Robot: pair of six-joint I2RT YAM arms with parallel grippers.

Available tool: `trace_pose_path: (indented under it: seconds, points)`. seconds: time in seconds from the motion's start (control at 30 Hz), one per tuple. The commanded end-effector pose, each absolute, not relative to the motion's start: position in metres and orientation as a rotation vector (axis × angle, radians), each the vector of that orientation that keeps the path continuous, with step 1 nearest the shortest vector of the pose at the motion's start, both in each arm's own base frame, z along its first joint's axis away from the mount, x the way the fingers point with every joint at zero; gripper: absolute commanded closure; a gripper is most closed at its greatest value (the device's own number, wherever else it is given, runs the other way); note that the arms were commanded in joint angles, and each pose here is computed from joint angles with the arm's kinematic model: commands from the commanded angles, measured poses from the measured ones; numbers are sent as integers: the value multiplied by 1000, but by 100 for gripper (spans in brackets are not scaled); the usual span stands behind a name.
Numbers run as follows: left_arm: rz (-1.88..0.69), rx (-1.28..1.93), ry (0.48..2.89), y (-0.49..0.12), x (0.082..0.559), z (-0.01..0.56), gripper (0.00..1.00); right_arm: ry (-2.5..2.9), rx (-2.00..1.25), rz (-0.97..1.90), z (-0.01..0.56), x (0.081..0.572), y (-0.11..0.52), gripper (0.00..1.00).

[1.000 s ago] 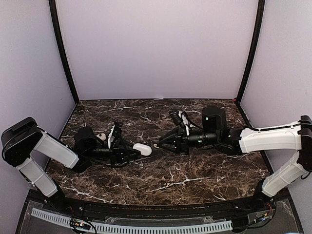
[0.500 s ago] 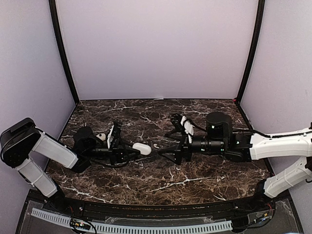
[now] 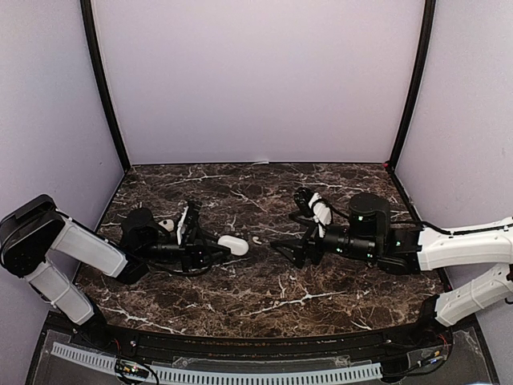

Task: Insert the wireless bluetooth earbuds into the charging case
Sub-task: Place the charging case with the earbuds at the center of the board.

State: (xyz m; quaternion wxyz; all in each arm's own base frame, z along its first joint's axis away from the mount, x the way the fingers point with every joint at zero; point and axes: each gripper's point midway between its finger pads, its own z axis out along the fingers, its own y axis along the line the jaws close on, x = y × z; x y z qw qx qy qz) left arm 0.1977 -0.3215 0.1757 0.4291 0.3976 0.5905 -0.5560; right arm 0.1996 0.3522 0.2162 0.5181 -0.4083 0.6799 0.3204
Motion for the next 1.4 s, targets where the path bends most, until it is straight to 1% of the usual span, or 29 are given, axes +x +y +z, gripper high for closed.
trace_pose_path:
  seconds: [0.0,0.13,0.37,0.63,0.8,0.87,1.03,1.2,1.37]
  points:
    - [-1370,1001,1436,-319,197,183,100,1573,-1004,820,230,192,359,9]
    - [-1366,1002,1448,-320,199,182,100,1588,-1083,837,222,185,365,23]
    - [-1363,986,1529,-323,206,168,100,1638,-1029,822,214,191,359,23]
    - [-1338,754,1710,-309,231,153,99,1706,-988,804,197,198,351,24]
    - [-1218,526,1853,-271,243,138,99,1772,-908,768,184,215,340,24]
    - [-1138,374,1946,-244,255,127,100,1804,-866,745,178,226,334,24]
    - [-956,93,2088,-186,265,109,100,1843,-765,698,173,254,322,23]
    - [-803,-184,2135,-127,269,101,100,1849,-711,665,176,277,320,22]
    - [-778,-369,2141,-98,271,97,100,1800,-677,674,189,290,325,22]
